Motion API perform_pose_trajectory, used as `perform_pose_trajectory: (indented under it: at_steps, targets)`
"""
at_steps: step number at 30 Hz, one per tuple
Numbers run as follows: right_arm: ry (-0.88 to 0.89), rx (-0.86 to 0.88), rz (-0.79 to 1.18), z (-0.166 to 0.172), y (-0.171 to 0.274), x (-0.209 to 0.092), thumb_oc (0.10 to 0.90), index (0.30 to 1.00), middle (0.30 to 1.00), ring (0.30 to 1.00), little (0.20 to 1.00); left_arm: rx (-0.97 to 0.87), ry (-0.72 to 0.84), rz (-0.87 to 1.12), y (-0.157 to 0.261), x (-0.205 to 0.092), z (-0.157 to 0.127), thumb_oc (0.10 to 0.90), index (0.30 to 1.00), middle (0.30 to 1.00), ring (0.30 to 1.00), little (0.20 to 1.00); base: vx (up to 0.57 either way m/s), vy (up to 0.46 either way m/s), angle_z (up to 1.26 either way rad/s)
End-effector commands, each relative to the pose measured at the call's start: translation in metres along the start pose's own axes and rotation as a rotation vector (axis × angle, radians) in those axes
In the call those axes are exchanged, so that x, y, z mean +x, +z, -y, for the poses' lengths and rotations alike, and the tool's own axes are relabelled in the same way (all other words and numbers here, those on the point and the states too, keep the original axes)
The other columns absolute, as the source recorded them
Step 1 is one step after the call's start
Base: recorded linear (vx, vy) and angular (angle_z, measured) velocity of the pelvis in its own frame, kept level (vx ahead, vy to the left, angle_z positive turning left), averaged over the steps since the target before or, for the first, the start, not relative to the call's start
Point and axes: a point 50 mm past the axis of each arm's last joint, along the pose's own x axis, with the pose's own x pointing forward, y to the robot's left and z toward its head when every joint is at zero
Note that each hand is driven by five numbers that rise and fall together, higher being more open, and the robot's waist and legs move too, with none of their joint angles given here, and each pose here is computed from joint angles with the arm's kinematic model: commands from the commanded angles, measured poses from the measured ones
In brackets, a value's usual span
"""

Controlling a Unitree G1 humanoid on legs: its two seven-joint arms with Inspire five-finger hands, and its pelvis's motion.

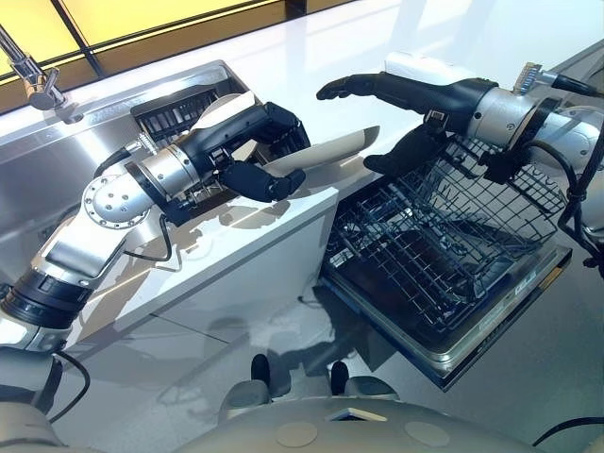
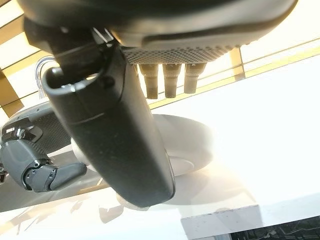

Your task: Pick up plates and place into dishwasher.

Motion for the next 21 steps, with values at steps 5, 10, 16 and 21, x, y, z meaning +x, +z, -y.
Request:
perform_pose_trajectory:
  at_steps: [5,10,16,21]
  targets:
    - [-0.153,-0.111,0.087,0.043,0.024,-0.008,0.800,0.900,0.900,0.900,0.900,0.055,0.158,0.150,0.026,0.005,-0.040,0.100,0.300,0.300,0.300,0.200,0.00,0.000,0.00]
    - [-0.096,-0.082,0.114,0.036,0.025,-0.002,0.800,0.900,0.900,0.900,0.900,0.053,0.157,0.157,0.028,0.008,-0.042,0.100,0.300,0.300,0.300,0.200,0.00,0.003,0.02]
    - [-0.042,-0.058,0.152,0.026,0.029,0.012,0.800,0.900,0.900,0.900,0.900,0.047,0.144,0.169,0.029,0.016,-0.037,0.100,0.300,0.300,0.300,0.200,0.00,0.001,0.01]
    - [-0.022,-0.036,0.173,0.020,0.031,0.020,0.800,0.900,0.900,0.900,0.900,0.037,0.131,0.178,0.028,0.020,-0.033,0.100,0.300,0.300,0.300,0.200,0.00,-0.001,0.03]
